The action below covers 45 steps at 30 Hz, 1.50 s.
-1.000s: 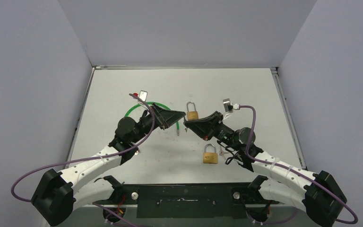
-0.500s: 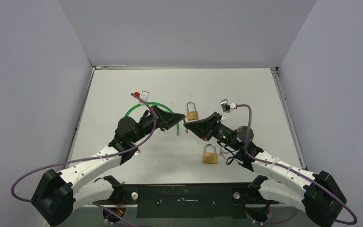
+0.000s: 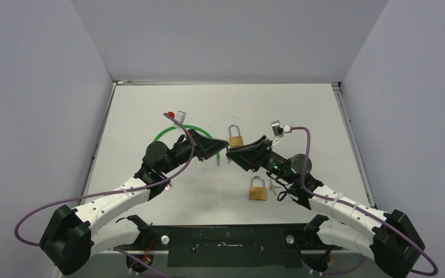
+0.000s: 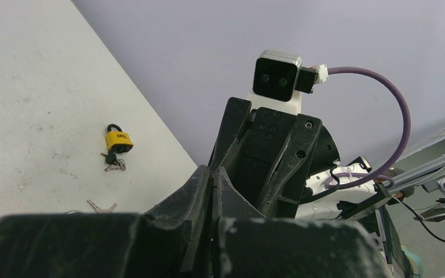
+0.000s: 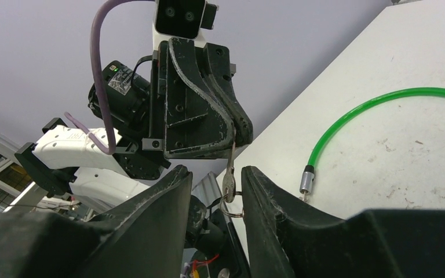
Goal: Unlock with the key
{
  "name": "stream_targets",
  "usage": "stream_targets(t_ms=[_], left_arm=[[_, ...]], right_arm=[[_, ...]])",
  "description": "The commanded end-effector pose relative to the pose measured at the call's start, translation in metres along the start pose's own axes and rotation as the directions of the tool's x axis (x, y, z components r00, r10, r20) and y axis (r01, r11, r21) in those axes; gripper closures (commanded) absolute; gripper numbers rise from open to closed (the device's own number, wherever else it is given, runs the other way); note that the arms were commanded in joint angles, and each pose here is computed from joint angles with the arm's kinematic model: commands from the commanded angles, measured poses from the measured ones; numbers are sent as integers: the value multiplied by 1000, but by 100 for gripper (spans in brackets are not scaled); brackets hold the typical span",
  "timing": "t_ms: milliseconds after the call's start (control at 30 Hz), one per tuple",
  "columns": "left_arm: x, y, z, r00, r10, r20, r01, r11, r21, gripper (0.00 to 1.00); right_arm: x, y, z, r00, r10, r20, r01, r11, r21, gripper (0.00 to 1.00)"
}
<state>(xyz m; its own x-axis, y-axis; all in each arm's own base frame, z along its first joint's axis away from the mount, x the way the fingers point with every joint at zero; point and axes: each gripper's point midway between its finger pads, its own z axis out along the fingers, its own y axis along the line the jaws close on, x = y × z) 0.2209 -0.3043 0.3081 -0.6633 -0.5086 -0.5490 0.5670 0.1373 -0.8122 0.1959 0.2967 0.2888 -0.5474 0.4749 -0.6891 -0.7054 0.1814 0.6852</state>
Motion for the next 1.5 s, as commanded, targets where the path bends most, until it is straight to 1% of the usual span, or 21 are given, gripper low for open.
stream_targets(t_ms=[0, 67, 133, 200, 333, 400, 467, 533, 667, 800, 900, 933, 1067, 1233, 1267, 1300, 1333, 1367, 1400, 1433, 1467], left_arm=[[-7, -16, 1, 1000, 24, 16, -25, 998, 50, 100], [-7, -17, 1, 1000, 24, 17, -25, 998, 52, 100], [-8, -17, 1, 1000, 20, 21, -21, 998, 52, 100], [-9, -18, 1, 1000, 18, 24, -20, 998, 56, 100], [-11, -22, 0, 999, 17, 40, -19, 998, 66, 100], [-13, -23, -1, 999, 22, 46, -25, 997, 69, 100], [-14, -24, -2, 998, 29, 52, -33, 997, 70, 100], [-14, -25, -2, 998, 33, 57, -37, 997, 73, 100], [-17, -28, -4, 997, 36, 68, -42, 995, 87, 100], [-18, -29, -5, 996, 37, 80, -44, 995, 91, 100], [-20, -31, -6, 995, 39, 92, -48, 994, 94, 100], [-21, -31, -7, 995, 43, 95, -52, 994, 94, 100], [-24, -32, -8, 993, 52, 102, -61, 994, 89, 100], [-26, -28, -9, 993, 55, 108, -62, 996, 65, 100], [-27, -25, -9, 992, 61, 109, -66, 997, 44, 92], [-29, -21, -10, 991, 73, 116, -76, 997, 18, 81], [-30, -14, -11, 989, 86, 120, -83, 996, -31, 72], [-32, 0, -13, 987, 105, 120, -93, 990, -108, 64], [-34, 19, -16, 984, 134, 118, -107, 971, -213, 58], [-39, 39, -20, 979, 174, 107, -129, 933, -335, 47], [-42, 63, -28, 972, 217, 89, -154, 876, -458, 40]], right_arm=[[-22, 19, 1, 997, -17, 80, 23, 998, -65, 63], [-23, 19, 1, 996, -18, 88, 23, 998, -59, 66], [-23, 18, 1, 996, -19, 86, 24, 998, -57, 71], [-22, 17, 1, 996, -19, 82, 24, 998, -56, 73], [-17, 15, 2, 998, -15, 65, 18, 998, -53, 71], [-16, 14, 2, 998, -9, 62, 12, 999, -51, 72], [-16, 13, 1, 998, -5, 65, 8, 999, -51, 80], [-17, 14, 2, 998, -2, 69, 6, 998, -55, 84], [-16, 14, 3, 998, 1, 61, 3, 998, -59, 83], [-13, 14, 5, 999, 12, 48, -8, 998, -66, 75], [-12, 13, 4, 999, 13, 46, -10, 998, -64, 76], [-12, 13, 4, 999, 14, 47, -11, 998, -61, 78], [-15, 15, 4, 998, 9, 62, -5, 998, -68, 100], [-17, 13, 2, 997, -6, 74, 10, 998, -56, 100], [-18, 10, 1, 997, -12, 75, 15, 999, -41, 100], [-18, 6, -1, 997, -20, 76, 22, 1000, -20, 100], [-18, 1, -3, 997, -28, 76, 28, 1000, 3, 100], [-19, -6, -5, 996, -39, 76, 36, 999, 33, 100], [-20, -14, -8, 996, -47, 74, 42, 997, 69, 100], [-20, -23, -12, 996, -54, 71, 46, 993, 110, 100], [-19, -33, -17, 996, -60, 67, 49, 987, 155, 100]])
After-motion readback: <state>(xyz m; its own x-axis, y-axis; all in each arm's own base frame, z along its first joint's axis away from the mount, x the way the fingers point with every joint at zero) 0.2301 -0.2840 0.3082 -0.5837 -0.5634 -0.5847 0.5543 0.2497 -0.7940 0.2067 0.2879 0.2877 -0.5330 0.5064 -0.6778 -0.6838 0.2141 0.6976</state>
